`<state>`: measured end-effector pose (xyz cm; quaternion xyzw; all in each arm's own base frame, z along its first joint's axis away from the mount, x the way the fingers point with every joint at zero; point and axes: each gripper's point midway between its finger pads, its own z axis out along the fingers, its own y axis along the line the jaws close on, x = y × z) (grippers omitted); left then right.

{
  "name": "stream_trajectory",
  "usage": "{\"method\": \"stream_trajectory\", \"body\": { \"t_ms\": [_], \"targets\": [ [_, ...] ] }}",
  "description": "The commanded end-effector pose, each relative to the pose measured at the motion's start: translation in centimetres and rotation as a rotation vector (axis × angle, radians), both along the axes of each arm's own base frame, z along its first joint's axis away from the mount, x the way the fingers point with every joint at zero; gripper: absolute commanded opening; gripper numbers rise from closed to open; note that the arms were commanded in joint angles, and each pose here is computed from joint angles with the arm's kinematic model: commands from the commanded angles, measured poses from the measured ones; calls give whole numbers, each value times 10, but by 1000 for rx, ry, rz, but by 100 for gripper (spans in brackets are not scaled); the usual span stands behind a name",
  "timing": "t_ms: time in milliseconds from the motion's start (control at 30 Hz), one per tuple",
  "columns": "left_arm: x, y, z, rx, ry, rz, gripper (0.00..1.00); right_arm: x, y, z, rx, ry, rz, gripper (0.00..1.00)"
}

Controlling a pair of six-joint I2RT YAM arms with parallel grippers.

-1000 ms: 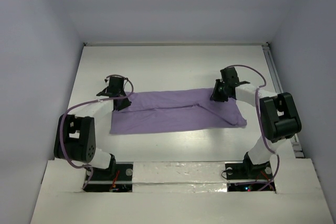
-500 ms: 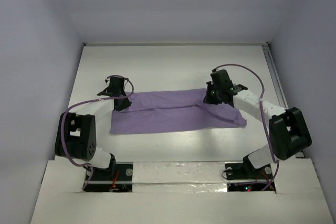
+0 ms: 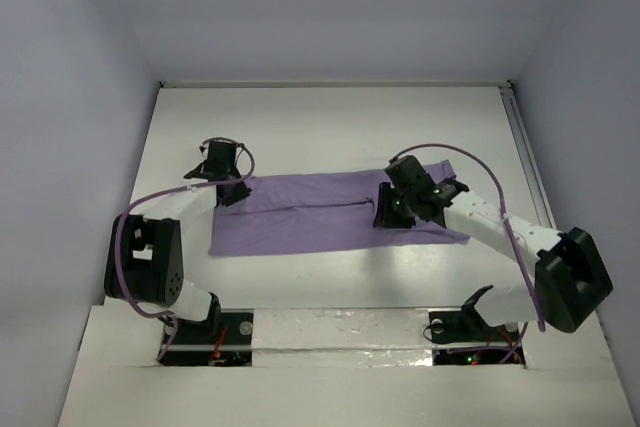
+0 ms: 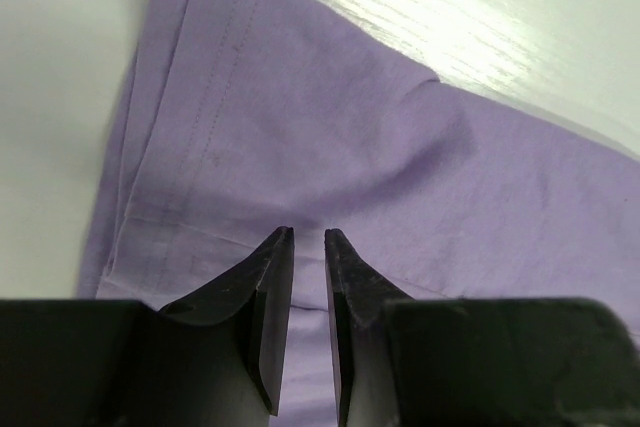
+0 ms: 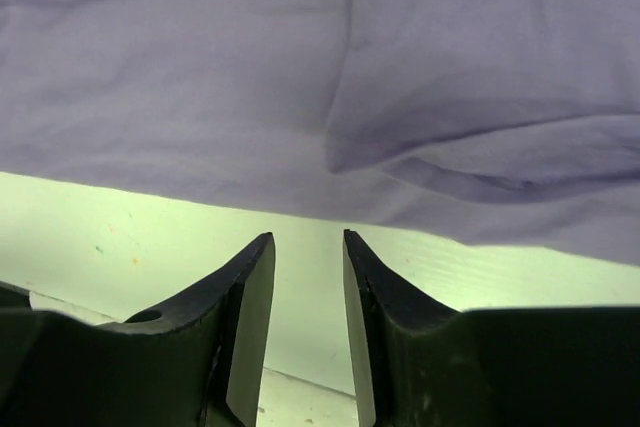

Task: Fold and stack the t-shirts
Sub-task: Fold the tshirt

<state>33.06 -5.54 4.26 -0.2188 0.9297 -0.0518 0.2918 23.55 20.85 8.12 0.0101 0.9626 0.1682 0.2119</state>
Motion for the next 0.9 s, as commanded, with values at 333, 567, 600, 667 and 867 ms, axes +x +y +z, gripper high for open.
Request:
{"method": "stream_trajectory", "body": {
  "t_ms": [333,567,600,667,867],
  "targets": [
    [15,-56,47,-57,-117,-125,16,84,-95,5,-132,-119,-195,0],
    [-11,-118,53,-102,-124,-263,16,64,-76,-24,-49,-5,-123,0],
    [-13,-129,57,-113,-132,-286,16,62,-75,-27,-48,7,-114,0],
    [-24,-156,61,-114,-139,-356,16,57,-75,-39,-57,35,-104,0],
    [-36,-215,62,-159,-131,-468,15,39,-76,-41,-48,83,-93,0]
  ]
}}
